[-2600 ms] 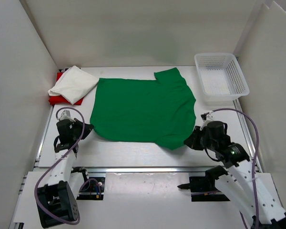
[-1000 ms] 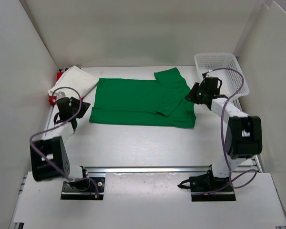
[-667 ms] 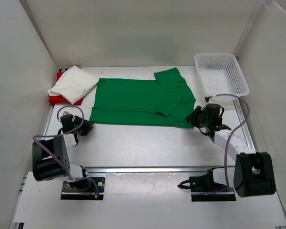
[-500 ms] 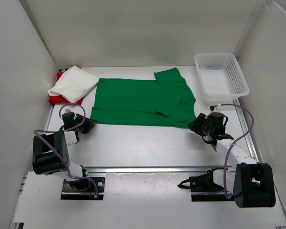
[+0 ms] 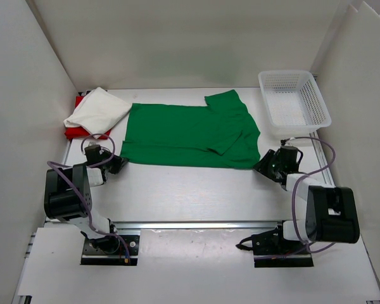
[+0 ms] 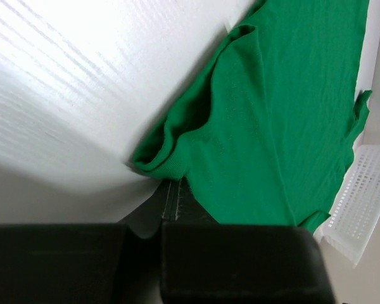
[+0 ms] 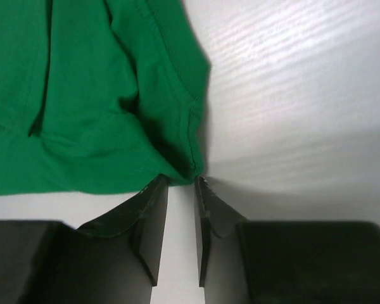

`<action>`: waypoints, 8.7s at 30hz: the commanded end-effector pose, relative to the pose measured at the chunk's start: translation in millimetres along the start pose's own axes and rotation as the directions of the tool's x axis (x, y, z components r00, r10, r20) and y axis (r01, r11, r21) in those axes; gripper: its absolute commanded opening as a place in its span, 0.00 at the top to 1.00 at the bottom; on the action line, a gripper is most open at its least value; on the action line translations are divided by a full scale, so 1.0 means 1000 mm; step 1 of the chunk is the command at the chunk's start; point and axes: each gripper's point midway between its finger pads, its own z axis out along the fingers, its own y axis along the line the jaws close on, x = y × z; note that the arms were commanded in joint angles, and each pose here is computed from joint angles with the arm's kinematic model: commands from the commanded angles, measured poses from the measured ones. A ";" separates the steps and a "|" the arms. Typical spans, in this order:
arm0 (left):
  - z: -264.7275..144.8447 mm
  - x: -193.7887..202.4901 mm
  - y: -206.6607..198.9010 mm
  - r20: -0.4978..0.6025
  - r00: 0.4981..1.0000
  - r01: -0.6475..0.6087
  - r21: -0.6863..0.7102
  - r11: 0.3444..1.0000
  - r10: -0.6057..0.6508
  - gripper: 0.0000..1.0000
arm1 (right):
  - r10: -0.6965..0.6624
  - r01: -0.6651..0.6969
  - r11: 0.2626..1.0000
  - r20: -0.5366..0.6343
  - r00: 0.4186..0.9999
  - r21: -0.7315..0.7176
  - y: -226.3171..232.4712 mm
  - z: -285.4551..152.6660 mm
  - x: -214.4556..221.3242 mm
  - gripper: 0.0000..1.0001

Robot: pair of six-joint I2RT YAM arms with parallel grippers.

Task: Fold and stack the t-shirts
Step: Fold the flattened tshirt in 1/3 of the way, then grap the side of the flattened tshirt furthest away from the robot with both arms

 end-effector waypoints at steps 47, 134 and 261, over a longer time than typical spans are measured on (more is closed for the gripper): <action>-0.093 0.093 -0.084 0.011 0.832 -0.544 0.217 0.810 0.555 0.76 | -0.277 0.262 0.924 -0.014 0.961 -0.279 0.127 -0.052 0.037 0.99; -0.081 0.169 -0.056 -0.105 0.775 -0.563 0.332 0.757 0.623 0.82 | -0.397 0.338 0.869 -0.100 0.912 -0.361 0.188 0.026 0.045 1.00; 0.099 -0.077 -0.101 -0.069 0.832 -0.552 -0.196 0.811 0.550 1.00 | -0.432 0.447 0.890 -0.142 0.890 0.089 0.139 0.230 -0.183 0.59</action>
